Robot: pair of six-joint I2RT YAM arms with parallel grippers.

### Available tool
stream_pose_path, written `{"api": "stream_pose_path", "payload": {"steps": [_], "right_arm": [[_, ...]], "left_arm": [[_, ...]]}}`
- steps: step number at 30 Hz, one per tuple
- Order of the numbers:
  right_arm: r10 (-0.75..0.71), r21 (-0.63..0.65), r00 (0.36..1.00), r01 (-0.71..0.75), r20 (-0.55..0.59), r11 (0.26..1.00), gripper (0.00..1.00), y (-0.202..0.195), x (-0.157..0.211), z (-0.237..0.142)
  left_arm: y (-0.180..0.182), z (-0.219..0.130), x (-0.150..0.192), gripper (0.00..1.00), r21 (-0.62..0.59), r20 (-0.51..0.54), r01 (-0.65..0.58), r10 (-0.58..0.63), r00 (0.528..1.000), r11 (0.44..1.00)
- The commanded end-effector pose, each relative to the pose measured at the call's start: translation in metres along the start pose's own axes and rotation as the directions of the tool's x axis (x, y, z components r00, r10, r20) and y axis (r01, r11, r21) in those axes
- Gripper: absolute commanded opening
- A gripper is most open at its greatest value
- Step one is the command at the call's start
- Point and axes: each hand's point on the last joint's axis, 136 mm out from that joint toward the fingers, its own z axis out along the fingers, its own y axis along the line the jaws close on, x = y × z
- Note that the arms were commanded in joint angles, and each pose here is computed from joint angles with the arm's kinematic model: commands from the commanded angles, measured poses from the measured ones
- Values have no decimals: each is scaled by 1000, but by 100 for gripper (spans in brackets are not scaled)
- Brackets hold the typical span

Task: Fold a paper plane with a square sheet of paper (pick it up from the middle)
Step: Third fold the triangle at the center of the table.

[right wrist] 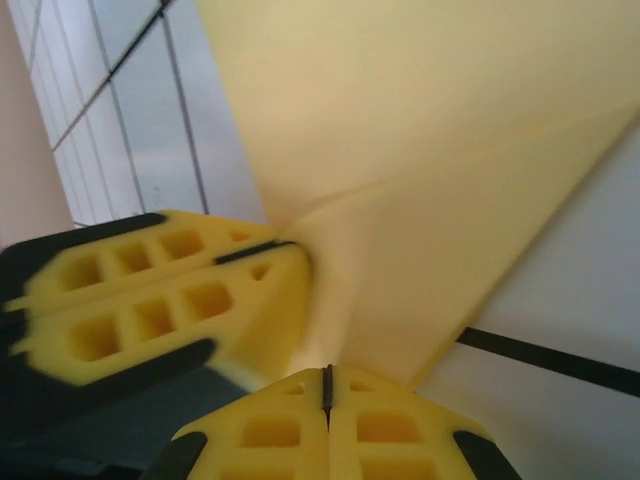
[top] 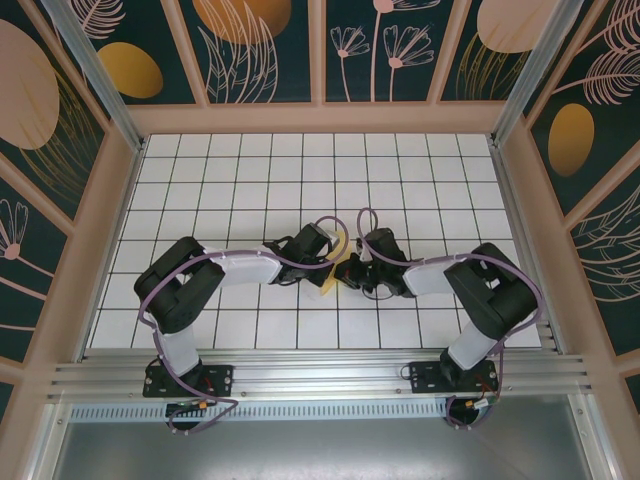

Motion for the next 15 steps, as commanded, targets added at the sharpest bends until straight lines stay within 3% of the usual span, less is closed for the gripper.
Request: {"api": "stream_pose_path", "payload": {"steps": [1,15], "right_arm": [[-4,19,1000,4,-7,1000,0,-10,5,6],[-40,-69,999,40,1,997,2,20,14,-10]], "left_arm": [[8,11,34,0,-8,-110,-13,12,994,1000],[8,12,38,0,-2,-125,-20,20,992,1000]]}}
